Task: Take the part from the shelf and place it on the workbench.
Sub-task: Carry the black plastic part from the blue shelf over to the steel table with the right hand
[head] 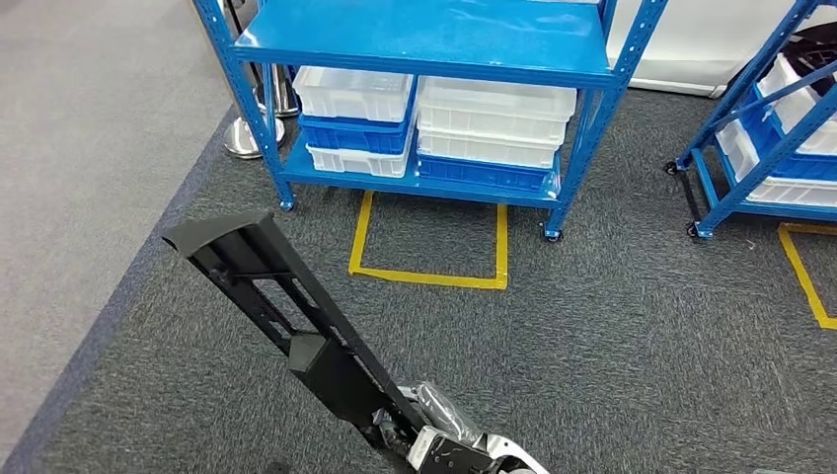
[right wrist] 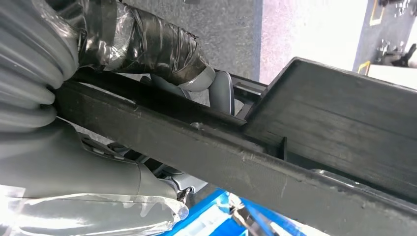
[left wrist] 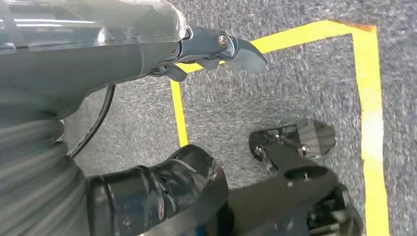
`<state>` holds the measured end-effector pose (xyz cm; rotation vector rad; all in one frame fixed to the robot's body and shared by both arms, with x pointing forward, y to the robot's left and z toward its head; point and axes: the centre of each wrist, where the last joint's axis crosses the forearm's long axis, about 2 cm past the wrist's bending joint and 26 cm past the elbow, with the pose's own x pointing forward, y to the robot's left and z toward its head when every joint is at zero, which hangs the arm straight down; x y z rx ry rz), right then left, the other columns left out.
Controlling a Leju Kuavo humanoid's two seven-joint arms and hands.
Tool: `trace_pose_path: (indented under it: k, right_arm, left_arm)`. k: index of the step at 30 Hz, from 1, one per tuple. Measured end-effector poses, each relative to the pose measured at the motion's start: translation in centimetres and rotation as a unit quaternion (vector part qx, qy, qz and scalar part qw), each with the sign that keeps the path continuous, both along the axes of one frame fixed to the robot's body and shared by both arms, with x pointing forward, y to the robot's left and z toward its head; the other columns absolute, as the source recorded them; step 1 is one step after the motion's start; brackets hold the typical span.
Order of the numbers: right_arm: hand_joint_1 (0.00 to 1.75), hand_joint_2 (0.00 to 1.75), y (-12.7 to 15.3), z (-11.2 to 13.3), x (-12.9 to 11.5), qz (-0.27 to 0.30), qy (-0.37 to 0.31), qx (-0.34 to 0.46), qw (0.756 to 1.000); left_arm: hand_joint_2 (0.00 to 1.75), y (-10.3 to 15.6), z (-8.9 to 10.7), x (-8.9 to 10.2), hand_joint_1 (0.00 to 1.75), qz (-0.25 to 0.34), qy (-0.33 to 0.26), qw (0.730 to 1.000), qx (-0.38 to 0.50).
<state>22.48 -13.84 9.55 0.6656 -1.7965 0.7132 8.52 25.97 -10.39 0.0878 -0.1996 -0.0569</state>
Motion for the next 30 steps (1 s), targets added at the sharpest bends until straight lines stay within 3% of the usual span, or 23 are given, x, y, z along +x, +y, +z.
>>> trace_pose_path:
  k: [30]
  right_arm:
    - [1.69,1.75,-0.68,-0.12,-0.34,-0.005,-0.008,-0.008,1.000]
  left_arm:
    - [1.75,0.21,-0.02,-0.05,0.00,0.001,0.002,1.000,0.003]
